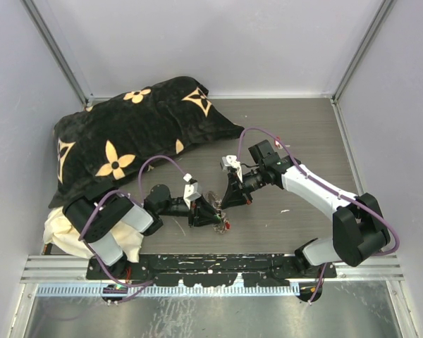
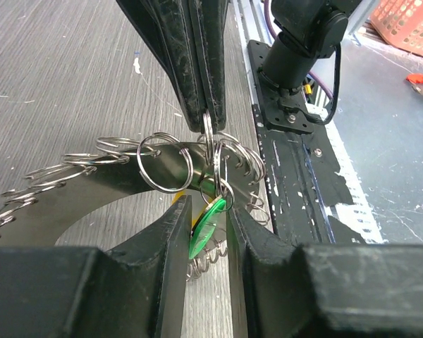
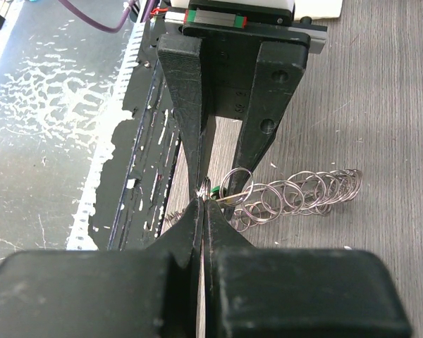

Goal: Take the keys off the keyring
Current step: Pick up the key from the keyring.

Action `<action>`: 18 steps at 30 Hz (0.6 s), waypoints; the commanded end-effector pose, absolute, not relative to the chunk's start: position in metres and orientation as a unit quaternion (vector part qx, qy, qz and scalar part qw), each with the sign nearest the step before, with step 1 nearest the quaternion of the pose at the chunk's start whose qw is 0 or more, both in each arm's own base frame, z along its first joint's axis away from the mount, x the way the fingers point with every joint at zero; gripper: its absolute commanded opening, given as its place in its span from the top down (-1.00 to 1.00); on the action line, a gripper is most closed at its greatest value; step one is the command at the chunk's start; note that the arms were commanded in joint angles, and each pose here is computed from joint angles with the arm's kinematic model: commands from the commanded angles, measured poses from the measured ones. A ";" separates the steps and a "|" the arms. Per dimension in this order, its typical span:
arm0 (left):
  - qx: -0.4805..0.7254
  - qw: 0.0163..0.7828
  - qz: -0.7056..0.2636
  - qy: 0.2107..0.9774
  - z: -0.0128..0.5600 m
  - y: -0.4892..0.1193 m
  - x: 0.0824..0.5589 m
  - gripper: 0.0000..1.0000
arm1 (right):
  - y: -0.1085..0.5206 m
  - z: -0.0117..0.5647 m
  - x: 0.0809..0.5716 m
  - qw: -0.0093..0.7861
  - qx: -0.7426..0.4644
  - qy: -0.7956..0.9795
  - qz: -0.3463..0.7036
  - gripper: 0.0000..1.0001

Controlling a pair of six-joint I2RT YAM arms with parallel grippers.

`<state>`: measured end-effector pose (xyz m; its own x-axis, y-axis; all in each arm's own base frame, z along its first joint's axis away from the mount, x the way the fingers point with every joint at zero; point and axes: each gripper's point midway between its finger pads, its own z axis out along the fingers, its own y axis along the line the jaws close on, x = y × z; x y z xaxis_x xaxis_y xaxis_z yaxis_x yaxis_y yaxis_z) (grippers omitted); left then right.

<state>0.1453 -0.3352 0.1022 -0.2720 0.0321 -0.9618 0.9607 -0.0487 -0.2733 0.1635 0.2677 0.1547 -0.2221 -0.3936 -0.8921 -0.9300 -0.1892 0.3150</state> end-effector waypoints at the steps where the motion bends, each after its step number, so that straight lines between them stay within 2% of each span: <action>1: 0.438 0.438 -0.565 0.544 0.121 -0.335 0.151 0.44 | 0.273 0.172 0.170 0.279 -0.578 0.560 0.523 0.98; 4: 0.434 0.437 -0.563 0.551 0.122 -0.334 0.152 0.47 | 0.273 0.172 0.170 0.280 -0.578 0.560 0.523 0.98; 15: 0.424 0.415 -0.566 0.573 0.120 -0.331 0.147 0.98 | 0.273 0.171 0.171 0.279 -0.578 0.561 0.523 0.98; 18: 0.421 0.404 -0.570 0.579 0.120 -0.331 0.144 1.00 | 0.273 0.170 0.171 0.278 -0.578 0.563 0.521 0.98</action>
<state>0.1457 -0.3310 0.1103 -0.3178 0.0431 -0.9472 0.9480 -0.0030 -0.3182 0.1641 0.2679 0.1553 -0.2197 -0.3932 -0.8928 -0.9310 -0.1890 0.3123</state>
